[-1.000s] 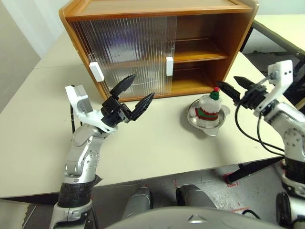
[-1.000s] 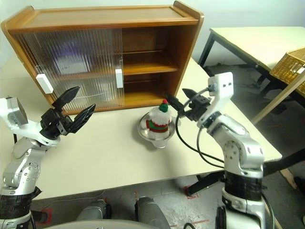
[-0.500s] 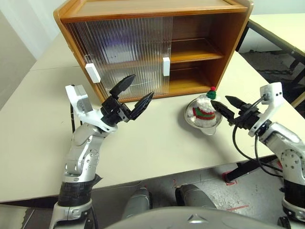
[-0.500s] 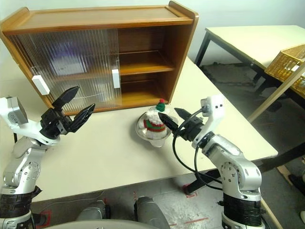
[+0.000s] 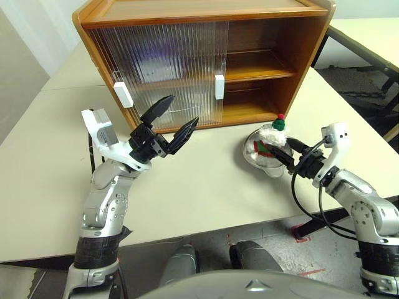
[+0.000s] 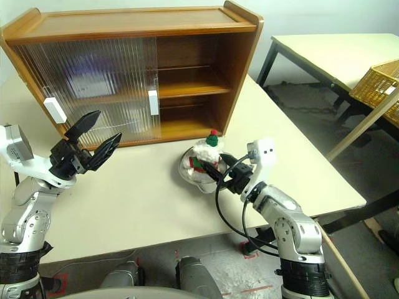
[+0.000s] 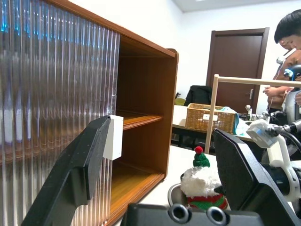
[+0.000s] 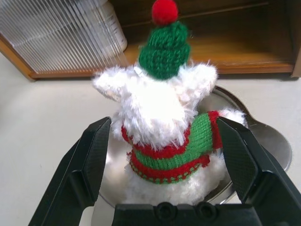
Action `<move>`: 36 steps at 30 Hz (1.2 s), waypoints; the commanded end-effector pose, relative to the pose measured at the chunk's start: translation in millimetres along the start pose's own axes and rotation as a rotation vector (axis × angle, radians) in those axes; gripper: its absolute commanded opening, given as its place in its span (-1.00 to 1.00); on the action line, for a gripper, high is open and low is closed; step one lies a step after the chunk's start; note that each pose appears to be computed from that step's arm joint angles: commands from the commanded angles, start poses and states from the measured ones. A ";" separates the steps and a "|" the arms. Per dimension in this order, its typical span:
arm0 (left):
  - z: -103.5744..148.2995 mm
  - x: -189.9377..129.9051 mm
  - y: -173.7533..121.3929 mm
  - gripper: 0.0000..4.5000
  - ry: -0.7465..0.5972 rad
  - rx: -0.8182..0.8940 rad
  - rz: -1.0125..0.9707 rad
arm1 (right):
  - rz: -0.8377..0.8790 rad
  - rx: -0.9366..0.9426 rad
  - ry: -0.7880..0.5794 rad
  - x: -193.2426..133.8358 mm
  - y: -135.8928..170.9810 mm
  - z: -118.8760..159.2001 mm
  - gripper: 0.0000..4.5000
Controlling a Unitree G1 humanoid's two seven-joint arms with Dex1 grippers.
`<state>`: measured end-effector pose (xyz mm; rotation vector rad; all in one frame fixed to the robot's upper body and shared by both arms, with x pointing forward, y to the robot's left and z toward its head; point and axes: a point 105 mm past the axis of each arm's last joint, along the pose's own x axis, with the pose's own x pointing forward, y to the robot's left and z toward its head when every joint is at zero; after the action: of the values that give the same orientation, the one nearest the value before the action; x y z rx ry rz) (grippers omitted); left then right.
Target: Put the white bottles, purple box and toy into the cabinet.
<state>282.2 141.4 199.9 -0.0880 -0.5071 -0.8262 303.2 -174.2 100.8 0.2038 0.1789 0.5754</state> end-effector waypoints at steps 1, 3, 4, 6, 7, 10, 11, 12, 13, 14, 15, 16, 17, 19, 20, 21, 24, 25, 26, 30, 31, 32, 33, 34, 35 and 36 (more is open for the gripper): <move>4.0 1.0 0.0 1.00 0.002 0.014 -0.008 | 0.002 0.002 0.013 2.1 0.4 -7.4 0.99; 4.9 1.4 0.4 1.00 0.002 0.016 -0.007 | 0.000 0.004 0.017 3.0 0.0 -9.9 0.99; 5.3 1.6 0.8 1.00 0.002 0.017 -0.007 | 0.000 0.006 0.018 3.4 -0.3 -10.7 0.99; 5.9 2.0 0.8 1.00 0.001 0.019 -0.007 | 0.001 0.015 0.018 3.5 -0.7 -11.7 0.99; 6.2 2.2 0.9 1.00 0.001 0.020 -0.007 | 0.000 0.016 0.016 3.8 -1.3 -11.6 0.91; 6.2 2.5 0.9 1.00 0.000 0.021 -0.009 | -0.004 0.017 0.013 4.2 -3.2 -10.3 0.55; 6.2 2.6 0.9 1.00 0.000 0.021 -0.009 | -0.004 0.016 0.011 4.3 -3.4 -9.4 0.38; 6.2 2.7 0.9 1.00 0.000 0.021 -0.009 | -0.004 0.015 0.010 4.3 -3.6 -8.8 0.21; 5.9 3.2 0.8 1.00 -0.002 0.020 -0.009 | -0.003 0.011 0.003 4.6 -3.8 -5.6 0.03; 5.5 3.6 0.6 1.00 -0.003 0.019 -0.010 | -0.002 0.006 -0.003 4.8 -3.9 -2.7 -0.14; 5.2 4.0 0.5 1.00 -0.004 0.018 -0.011 | -0.001 0.002 -0.008 5.1 -3.9 0.2 -0.29; 4.9 4.4 0.4 1.00 -0.005 0.017 -0.012 | 0.001 -0.002 -0.014 5.4 -3.8 3.5 -0.45; 4.4 4.9 0.0 1.00 -0.006 0.015 -0.013 | 0.001 -0.007 -0.023 5.6 -4.3 7.5 -0.64; 3.6 5.7 -0.3 1.00 -0.008 0.012 -0.015 | 0.001 -0.017 -0.043 6.2 -5.6 17.2 -0.94; 3.3 5.9 -0.4 1.00 -0.009 0.011 -0.016 | 0.000 -0.020 -0.053 6.5 -6.1 21.5 -1.00; 2.8 6.1 -0.4 1.00 -0.009 0.009 -0.017 | -0.001 -0.022 -0.062 6.7 -6.8 26.1 -1.00; 1.1 7.2 -0.6 1.00 -0.010 0.006 -0.021 | 0.006 -0.037 -0.098 7.4 -8.2 43.6 -1.00; 0.8 7.5 -0.7 1.00 -0.011 0.004 -0.022 | 0.011 -0.042 -0.114 7.6 -8.0 50.7 -1.00; 0.2 7.9 -0.9 1.00 -0.011 0.003 -0.024 | 0.014 -0.044 -0.130 7.9 -8.1 58.0 -1.00; -0.7 9.1 -1.6 1.00 -0.013 -0.001 -0.027 | 0.030 -0.057 -0.199 11.2 -6.2 87.6 -1.00; -1.0 9.3 -1.9 1.00 -0.013 -0.002 -0.028 | 0.037 -0.060 -0.222 12.7 -4.8 96.7 -1.00; -1.4 9.3 -2.0 1.00 -0.013 -0.002 -0.028 | 0.045 -0.064 -0.247 14.7 -2.6 106.7 -1.00; -1.7 9.4 -2.1 1.00 -0.013 -0.003 -0.029 | 0.053 -0.068 -0.265 16.3 -0.8 114.4 -1.00; -1.9 9.4 -2.2 1.00 -0.013 -0.002 -0.028 | 0.059 -0.072 -0.278 17.9 0.6 120.6 -1.00; -2.1 9.6 -2.3 1.00 -0.013 -0.002 -0.028 | 0.062 -0.076 -0.288 19.3 1.4 125.4 -1.00; -2.0 9.7 -2.3 1.00 -0.014 -0.001 -0.027 | 0.066 -0.082 -0.298 21.1 2.1 130.1 -1.00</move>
<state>284.8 133.6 205.2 -0.0943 -0.5299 -0.8532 345.8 -176.0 223.8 0.2014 -0.1464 0.6200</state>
